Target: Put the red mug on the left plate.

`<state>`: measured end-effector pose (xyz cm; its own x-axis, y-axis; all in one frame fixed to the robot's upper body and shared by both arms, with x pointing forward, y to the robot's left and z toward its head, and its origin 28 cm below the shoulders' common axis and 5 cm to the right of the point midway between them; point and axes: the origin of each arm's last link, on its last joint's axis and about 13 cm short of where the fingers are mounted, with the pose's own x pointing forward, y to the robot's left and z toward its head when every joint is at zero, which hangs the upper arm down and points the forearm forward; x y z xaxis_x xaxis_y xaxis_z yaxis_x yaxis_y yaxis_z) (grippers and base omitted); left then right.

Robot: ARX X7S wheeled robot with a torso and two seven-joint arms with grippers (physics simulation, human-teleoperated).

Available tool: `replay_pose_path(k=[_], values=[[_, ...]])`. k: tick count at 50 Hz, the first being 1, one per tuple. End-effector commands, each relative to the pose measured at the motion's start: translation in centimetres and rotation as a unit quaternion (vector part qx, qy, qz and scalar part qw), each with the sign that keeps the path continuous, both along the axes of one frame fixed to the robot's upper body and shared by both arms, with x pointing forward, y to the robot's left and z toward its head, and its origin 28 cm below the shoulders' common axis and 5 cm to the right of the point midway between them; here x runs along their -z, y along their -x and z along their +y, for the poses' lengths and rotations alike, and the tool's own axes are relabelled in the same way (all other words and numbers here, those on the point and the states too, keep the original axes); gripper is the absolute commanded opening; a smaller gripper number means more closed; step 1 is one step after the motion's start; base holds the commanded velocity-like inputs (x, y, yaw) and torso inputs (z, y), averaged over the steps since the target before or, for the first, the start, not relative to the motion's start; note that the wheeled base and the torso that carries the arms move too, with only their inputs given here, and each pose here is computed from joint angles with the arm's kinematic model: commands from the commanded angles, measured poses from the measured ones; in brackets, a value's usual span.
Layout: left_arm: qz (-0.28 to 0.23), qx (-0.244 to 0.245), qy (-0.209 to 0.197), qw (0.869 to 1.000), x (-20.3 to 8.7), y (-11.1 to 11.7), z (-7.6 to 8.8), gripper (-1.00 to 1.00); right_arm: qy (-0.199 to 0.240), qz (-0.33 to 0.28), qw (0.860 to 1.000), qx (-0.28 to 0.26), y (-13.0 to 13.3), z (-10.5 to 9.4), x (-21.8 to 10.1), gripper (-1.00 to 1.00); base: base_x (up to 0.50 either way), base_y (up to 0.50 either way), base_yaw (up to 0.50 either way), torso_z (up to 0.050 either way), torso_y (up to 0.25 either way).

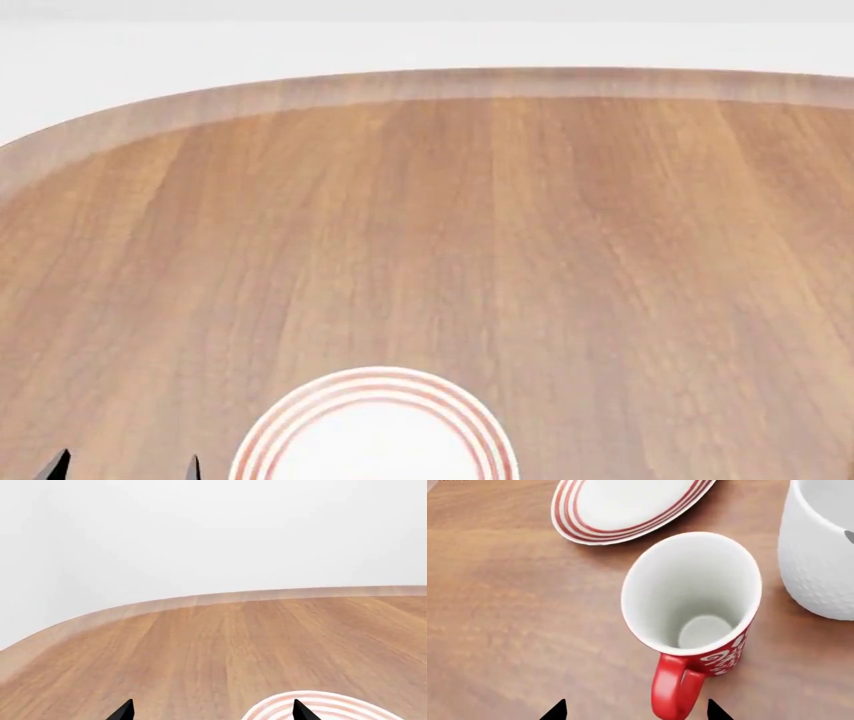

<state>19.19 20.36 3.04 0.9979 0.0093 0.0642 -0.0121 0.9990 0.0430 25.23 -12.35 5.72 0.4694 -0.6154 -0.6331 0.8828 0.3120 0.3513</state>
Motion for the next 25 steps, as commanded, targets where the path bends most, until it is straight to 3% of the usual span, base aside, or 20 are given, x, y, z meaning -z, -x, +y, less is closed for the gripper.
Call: replay_pose_path(k=[1,25], values=[[0.000,0.000,0.000,1.000,0.0,0.0,0.0,1.00,-0.003,-0.003,1.000,0.005,-0.4,-0.3,-0.2,1.00,0.00,0.00,0.00,0.000,0.000],[-0.001,-0.001,-0.002,1.000,0.0,0.1,0.0,1.00,-0.004,0.010,1.000,0.022,-1.1,-1.0,0.7,1.00,0.00,0.00,0.00,0.000,0.000]])
